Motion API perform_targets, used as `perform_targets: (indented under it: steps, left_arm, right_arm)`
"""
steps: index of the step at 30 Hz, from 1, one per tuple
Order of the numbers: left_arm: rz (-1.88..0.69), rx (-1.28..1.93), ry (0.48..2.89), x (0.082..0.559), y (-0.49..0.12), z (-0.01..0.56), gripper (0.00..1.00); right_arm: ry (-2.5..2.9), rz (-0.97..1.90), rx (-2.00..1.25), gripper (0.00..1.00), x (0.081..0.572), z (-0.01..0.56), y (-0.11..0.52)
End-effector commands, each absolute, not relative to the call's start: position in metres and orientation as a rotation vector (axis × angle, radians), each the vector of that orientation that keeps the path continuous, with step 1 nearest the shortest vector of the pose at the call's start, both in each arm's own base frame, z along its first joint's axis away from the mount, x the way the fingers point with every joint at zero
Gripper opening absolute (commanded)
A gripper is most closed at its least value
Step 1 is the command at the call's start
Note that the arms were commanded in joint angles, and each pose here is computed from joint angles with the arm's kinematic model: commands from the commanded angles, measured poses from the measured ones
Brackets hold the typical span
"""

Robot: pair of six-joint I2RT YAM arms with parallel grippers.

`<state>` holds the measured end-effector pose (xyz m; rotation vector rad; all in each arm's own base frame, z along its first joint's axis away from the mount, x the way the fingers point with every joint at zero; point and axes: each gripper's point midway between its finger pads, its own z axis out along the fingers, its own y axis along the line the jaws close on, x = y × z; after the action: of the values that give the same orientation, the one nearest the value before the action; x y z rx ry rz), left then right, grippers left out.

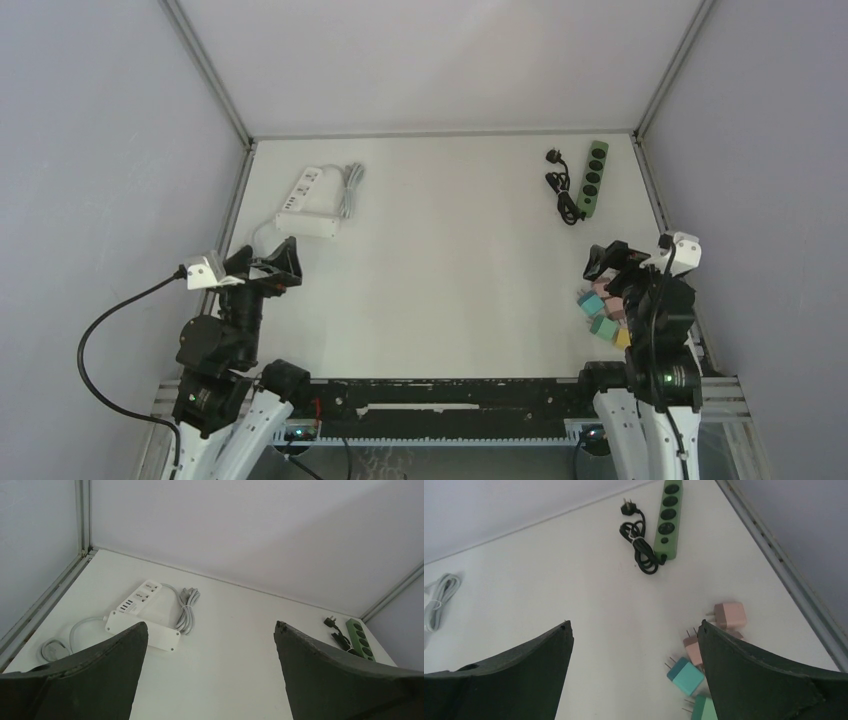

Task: Insert the plug
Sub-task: Pick up the plug from the center of the board.

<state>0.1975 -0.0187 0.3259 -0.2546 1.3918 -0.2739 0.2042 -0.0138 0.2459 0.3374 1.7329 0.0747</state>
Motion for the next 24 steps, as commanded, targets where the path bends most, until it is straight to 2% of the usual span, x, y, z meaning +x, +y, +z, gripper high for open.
perform_targets:
  steps: [1, 7, 24]
  left_arm:
    - [-0.256, -0.233, 1.391, 0.203, -0.021, 0.324, 1.0]
    - [-0.275, -0.211, 1.391, 0.201, -0.026, 0.324, 1.0]
    - [-0.337, -0.15, 1.397, 0.199, -0.043, 0.323, 1.0]
  right_arm:
    - [1.803, 0.061, 0.436, 1.0, 0.212, 0.241, -0.02]
    - [1.97, 0.043, 0.506, 1.0, 0.235, 0.208, -0.027]
    - [2.063, -0.008, 0.872, 0.98, 0.281, 0.139, -0.107]
